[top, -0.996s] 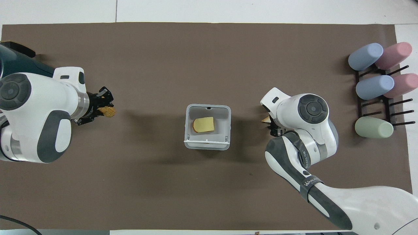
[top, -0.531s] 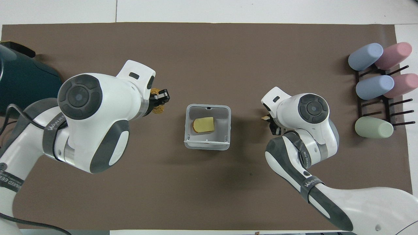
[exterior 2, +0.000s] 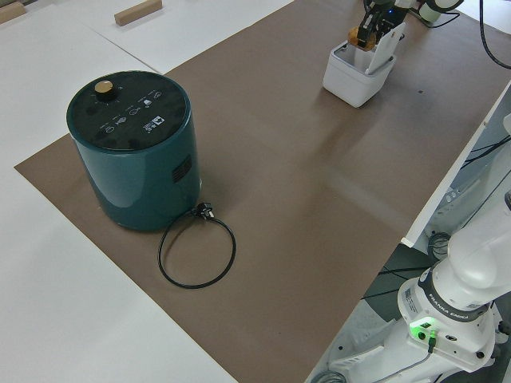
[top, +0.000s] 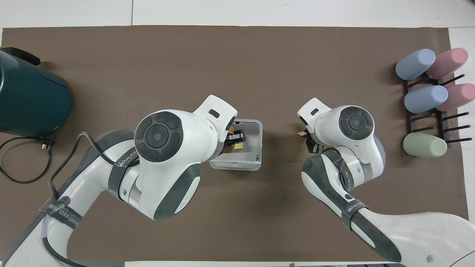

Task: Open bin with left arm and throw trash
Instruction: 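Carry the cookie over the bin, release it, withdraw the left gripper, then carry the bread slice over the bin and release it with the right gripper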

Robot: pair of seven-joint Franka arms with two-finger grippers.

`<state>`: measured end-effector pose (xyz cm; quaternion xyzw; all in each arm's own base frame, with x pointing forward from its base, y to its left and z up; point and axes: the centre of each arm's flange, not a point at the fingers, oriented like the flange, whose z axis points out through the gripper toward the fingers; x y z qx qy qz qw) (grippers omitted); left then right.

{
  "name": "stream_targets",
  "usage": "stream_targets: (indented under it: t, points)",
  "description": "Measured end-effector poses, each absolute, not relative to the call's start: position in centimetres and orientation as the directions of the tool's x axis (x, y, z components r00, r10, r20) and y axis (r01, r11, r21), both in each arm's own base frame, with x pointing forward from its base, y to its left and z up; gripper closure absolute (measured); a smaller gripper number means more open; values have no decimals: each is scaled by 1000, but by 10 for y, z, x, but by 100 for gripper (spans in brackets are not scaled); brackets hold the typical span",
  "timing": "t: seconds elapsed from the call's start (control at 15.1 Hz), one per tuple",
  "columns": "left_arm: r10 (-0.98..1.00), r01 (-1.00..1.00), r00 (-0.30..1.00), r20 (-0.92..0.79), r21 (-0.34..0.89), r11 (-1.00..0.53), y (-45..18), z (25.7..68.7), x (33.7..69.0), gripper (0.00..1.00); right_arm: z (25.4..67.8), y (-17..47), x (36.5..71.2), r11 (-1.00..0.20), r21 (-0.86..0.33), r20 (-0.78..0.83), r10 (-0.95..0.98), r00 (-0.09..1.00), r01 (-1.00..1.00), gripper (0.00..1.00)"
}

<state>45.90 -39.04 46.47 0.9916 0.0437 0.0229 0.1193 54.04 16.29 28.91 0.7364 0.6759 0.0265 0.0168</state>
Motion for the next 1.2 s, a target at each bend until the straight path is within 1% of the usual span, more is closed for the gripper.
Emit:
stream_targets:
  t: [0.13, 0.2, 0.33, 0.4, 0.53, 0.73, 0.86, 1.0, 1.2]
  points:
    - [92, 81, 995, 36, 239, -968, -389, 463, 461, 36, 297, 162, 545, -107, 42, 4, 994, 107, 993, 89]
    - [95, 83, 995, 37, 239, -967, -387, 464, 463, 22, 304, 161, 550, -120, 33, -2, 993, 120, 992, 89]
    - [106, 93, 993, 41, 242, -966, -381, 466, 468, 2, 322, 158, 560, -168, 17, -18, 986, 168, 986, 89]
    - [119, 105, 992, 44, 243, -964, -374, 469, 473, 0, 334, 157, 566, -207, 6, -28, 978, 207, 978, 89]
    - [128, 113, 991, 51, 226, -967, -348, 476, 486, 0, 360, 157, 575, -302, -14, -45, 952, 301, 953, 89]
    - [104, 94, 994, 45, 185, -978, -284, 494, 509, 0, 397, 164, 582, -504, -87, -17, 863, 505, 859, 89]
    - [85, 75, 995, 52, 171, -983, -237, 510, 521, 0, 419, 172, 586, -657, -135, 4, 748, 664, 741, 89]
    - [54, 45, 997, 63, 137, -990, -193, 525, 526, 0, 436, 191, 586, -781, -180, 12, 606, 795, 598, 89]
    - [31, 23, 997, 70, 107, -994, -142, 544, 529, 0, 459, 254, 571, -903, -196, -5, 392, 920, 383, 89]
